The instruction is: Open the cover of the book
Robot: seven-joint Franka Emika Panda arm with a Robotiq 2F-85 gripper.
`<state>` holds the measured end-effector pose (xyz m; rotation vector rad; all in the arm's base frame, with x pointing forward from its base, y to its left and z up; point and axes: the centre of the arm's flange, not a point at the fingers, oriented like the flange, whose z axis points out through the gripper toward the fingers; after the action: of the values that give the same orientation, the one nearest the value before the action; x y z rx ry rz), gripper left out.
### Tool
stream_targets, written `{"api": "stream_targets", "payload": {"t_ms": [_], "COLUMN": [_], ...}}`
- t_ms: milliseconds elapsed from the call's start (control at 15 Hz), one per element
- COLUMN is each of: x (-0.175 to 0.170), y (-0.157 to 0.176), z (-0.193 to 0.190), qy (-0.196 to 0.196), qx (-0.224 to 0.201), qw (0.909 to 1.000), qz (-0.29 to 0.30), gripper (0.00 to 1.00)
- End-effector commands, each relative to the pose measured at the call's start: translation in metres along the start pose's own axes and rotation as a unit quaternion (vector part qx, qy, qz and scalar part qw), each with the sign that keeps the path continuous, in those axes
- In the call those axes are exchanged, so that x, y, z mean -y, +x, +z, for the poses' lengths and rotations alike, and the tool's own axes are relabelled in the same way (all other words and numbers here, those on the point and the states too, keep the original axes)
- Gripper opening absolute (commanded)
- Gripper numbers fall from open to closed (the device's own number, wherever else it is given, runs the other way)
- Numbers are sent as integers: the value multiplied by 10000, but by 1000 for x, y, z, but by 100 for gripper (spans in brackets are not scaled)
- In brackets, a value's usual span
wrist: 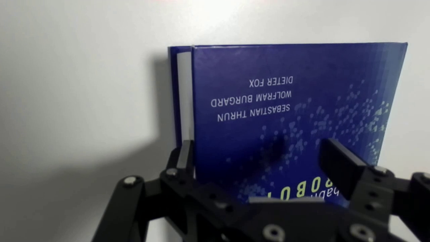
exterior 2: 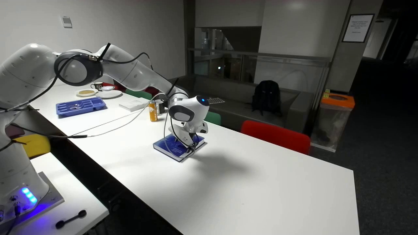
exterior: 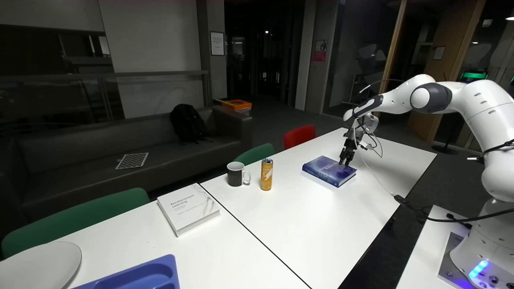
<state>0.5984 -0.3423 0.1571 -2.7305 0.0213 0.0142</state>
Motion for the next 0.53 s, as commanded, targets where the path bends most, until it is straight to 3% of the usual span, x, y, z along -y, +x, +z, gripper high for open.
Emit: {"api": "stream_targets", "payload": {"t_ms": [0, 467], "x": [9, 17], "y": [-2, -3], "z": [-12, -21], "qy": [210, 702], "qx": [65, 361], "qw": [9992, 9921], "qz": [324, 977], "gripper": [100, 100]}}
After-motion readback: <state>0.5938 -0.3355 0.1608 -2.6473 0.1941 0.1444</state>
